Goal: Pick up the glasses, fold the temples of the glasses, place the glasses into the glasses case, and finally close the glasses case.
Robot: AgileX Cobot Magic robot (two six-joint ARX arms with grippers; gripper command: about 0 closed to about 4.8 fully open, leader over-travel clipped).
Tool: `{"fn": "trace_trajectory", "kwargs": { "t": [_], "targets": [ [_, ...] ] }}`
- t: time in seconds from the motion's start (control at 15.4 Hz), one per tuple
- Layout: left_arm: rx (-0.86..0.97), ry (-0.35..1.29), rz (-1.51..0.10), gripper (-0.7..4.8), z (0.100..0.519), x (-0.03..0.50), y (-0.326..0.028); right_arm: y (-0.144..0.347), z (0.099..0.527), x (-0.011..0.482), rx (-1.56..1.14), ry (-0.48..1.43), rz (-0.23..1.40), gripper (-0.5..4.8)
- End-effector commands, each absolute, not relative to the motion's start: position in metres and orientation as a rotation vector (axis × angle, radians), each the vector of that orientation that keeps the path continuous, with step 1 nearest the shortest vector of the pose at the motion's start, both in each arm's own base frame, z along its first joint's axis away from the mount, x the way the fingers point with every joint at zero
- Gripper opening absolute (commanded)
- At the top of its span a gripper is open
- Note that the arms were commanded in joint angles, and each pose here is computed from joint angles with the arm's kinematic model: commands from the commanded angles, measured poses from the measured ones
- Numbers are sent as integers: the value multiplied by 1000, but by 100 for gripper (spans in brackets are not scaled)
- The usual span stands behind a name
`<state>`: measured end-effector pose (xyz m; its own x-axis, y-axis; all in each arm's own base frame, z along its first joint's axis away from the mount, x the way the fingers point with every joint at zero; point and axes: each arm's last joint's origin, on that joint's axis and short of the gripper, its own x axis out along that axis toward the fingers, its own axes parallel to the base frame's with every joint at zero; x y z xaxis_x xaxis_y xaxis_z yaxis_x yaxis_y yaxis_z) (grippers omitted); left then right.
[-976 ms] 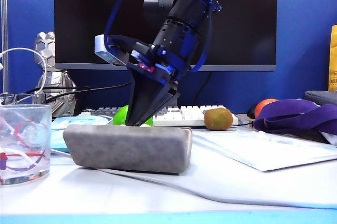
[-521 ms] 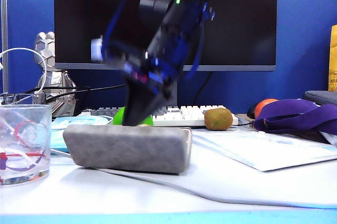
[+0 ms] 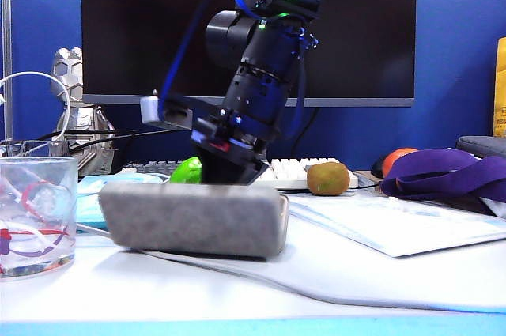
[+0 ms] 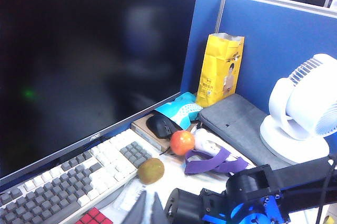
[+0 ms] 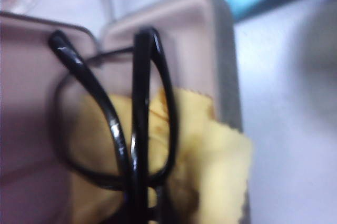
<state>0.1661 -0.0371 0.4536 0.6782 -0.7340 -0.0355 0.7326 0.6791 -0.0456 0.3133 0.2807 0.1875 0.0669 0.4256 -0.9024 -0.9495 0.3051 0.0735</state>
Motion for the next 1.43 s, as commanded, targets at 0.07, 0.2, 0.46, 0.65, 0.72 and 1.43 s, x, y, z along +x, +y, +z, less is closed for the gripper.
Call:
{"fn": "trace_trajectory", "kwargs": {
  "t": [0.07,0.2,0.46,0.65,0.72,1.43],
  "targets": [
    [-19,40,-825,-5,455,165,-37,282,190,314,-666,993,1135,-1],
    [-19,42,-825,-5,455,165,-37,282,190,314,-666,993,1135,-1],
    [-21,48,-824,-5,454,166,-37,279,200,314,-719,959,1084,-1],
    [-21,48,-825,-5,454,166,-37,278,205,315,-764,912,1064,-1],
    [-21,48,-825,-5,454,166,-37,278,205,315,-776,910,1070,-1],
    [-21,48,-825,-5,454,166,-37,282,187,320,-792,951,1045,102]
  ]
}}
